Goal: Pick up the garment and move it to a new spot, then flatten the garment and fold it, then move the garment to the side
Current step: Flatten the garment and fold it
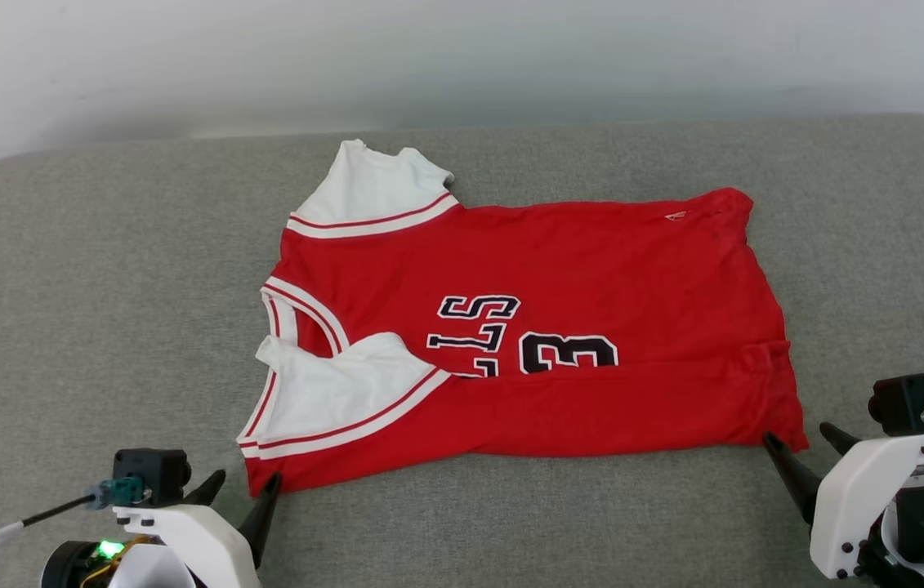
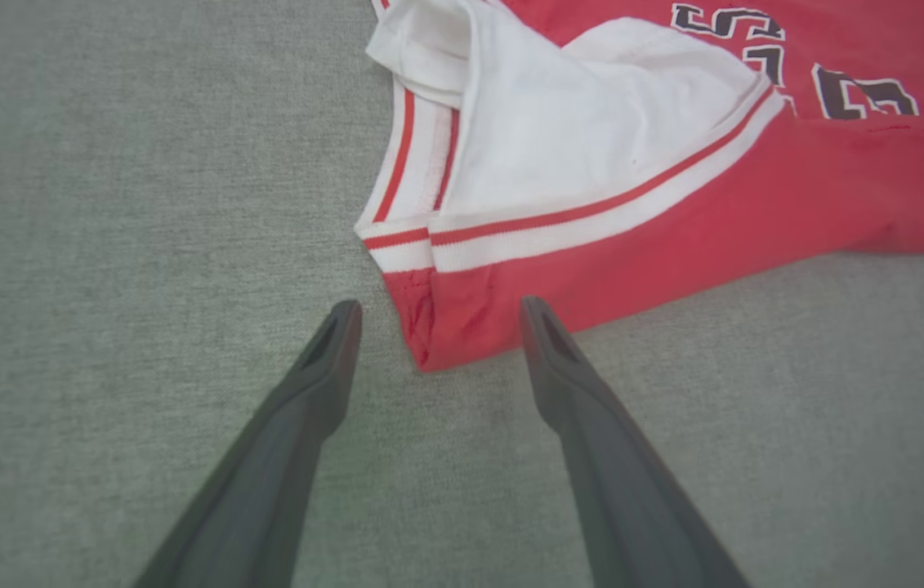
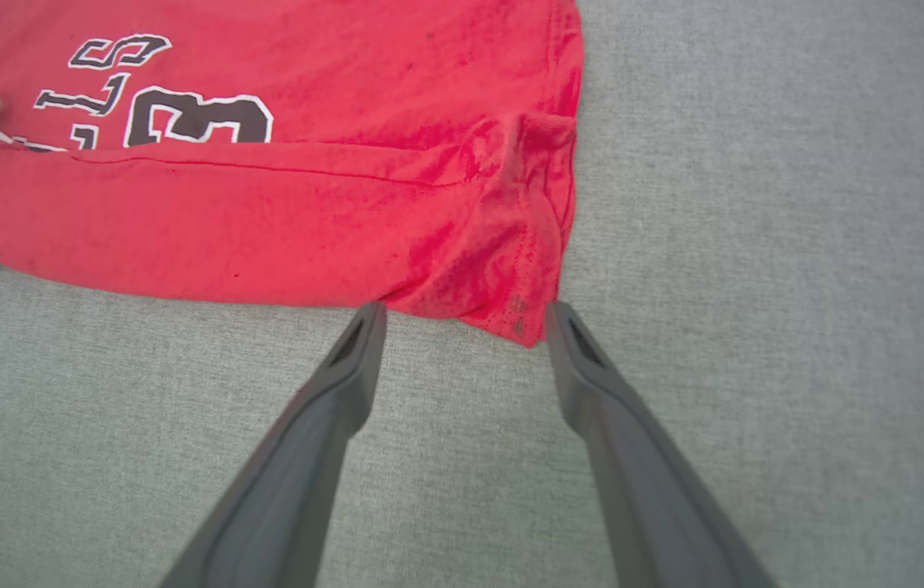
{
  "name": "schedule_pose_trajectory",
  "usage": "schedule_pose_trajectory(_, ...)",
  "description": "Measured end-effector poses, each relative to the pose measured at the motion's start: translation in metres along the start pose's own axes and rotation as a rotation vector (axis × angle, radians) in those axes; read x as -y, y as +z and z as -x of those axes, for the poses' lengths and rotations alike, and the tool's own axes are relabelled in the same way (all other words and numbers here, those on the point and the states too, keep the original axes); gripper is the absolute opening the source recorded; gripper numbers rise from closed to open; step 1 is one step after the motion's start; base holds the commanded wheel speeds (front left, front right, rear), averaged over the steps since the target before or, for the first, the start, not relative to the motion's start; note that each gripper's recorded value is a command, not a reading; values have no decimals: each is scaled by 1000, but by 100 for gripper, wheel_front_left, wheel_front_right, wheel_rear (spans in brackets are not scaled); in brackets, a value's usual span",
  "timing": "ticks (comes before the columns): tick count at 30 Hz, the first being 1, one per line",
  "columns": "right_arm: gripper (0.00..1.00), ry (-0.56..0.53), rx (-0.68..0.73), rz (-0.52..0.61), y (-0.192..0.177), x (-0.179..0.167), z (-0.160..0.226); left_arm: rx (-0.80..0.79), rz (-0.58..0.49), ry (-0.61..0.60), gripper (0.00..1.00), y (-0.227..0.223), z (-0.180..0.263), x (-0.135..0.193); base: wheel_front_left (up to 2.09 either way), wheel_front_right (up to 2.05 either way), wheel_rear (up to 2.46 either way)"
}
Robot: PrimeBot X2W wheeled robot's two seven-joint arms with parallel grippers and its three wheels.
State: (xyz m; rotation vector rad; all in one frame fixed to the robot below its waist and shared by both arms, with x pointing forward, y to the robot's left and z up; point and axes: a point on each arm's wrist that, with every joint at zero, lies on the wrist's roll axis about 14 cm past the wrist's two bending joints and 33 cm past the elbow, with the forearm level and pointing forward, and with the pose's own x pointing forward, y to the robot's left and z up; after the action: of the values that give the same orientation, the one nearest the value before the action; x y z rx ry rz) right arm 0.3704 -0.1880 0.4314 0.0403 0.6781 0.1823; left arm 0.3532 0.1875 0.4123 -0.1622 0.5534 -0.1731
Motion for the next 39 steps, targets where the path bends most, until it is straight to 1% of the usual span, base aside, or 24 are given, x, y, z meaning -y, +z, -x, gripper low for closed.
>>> schedule_pose_trajectory(8,100,-14,-21,-9,-1,2,-5,-88,3,41,100,-13,-16,-9,0,0,0)
schedule_pose_trajectory(11,100,-20,-32,-11,-3,4,-7,-140,-5,73,100,-23,-22,-16,0,0,0)
schedule_pose_trajectory(12,100,-23,-38,-12,-4,5,-7,-159,-11,77,77,-27,-24,-17,0,0,0)
schedule_pose_trajectory(13,100,-25,-40,-11,-4,6,-8,-178,-17,73,35,-30,-25,-17,0,0,0)
schedule_pose_trajectory(14,100,-26,-44,-10,-4,6,-9,-191,-21,70,35,-32,-26,-16,0,0,0)
schedule_pose_trajectory(15,100,-26,-45,-8,-4,6,-9,-199,-14,63,0,-34,-27,-14,0,0,0)
schedule_pose_trajectory(18,100,-23,-50,-4,-3,5,-9,-206,-10,37,0,-36,-27,-8,0,0,0)
schedule_pose_trajectory(21,100,-21,-47,6,2,5,-7,-180,1,21,0,-35,-25,0,0,0,0)
schedule_pose_trajectory(26,100,-59,-74,46,4,15,-5,-77,-4,21,0,-17,-14,3,0,0,0)
schedule_pose_trajectory(28,100,-65,-99,43,2,17,-9,-30,-17,25,0,-6,-9,4,0,0,0)
schedule_pose_trajectory(32,100,-67,-163,48,-5,16,-19,40,4,2,0,11,-1,15,0,0,0)
schedule_pose_trajectory(34,100,-85,-187,73,-8,20,-25,63,-1,4,0,16,2,16,0,0,0)
schedule_pose_trajectory(39,100,-94,-275,76,-27,22,-41,85,-9,-3,0,22,5,19,0,0,0)
